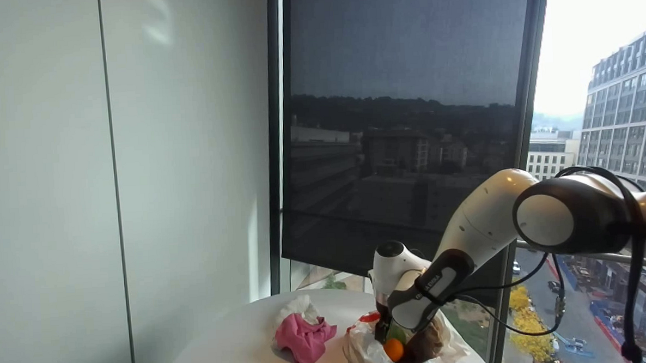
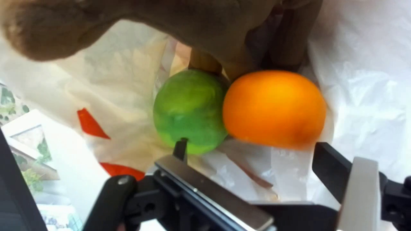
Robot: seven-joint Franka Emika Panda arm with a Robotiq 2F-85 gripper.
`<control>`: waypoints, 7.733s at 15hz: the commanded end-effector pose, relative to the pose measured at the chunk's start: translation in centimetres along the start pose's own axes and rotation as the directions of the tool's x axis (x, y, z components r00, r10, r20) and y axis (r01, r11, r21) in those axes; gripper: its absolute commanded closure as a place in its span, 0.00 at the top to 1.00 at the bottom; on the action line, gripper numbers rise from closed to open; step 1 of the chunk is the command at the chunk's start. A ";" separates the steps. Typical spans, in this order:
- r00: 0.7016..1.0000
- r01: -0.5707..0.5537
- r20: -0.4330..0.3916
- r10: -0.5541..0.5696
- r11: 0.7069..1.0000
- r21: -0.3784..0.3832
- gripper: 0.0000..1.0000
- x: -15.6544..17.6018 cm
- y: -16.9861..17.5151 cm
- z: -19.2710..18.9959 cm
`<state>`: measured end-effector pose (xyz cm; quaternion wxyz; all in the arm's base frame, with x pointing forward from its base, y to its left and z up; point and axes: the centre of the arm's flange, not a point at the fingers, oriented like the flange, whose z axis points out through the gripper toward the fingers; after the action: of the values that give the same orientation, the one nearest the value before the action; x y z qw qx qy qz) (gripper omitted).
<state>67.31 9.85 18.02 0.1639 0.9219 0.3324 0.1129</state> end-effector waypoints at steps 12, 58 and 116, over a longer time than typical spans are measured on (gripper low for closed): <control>0.977 -0.198 0.149 0.154 0.915 0.350 1.00 5.4 -8.3 -11.9; 0.851 -0.512 -0.038 0.524 0.843 0.167 0.17 3.7 0.6 -10.0; 0.892 0.410 -0.347 -0.288 0.841 0.355 1.00 5.3 -29.9 -4.5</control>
<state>53.35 36.43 12.02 -0.0831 0.8678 0.4790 0.1028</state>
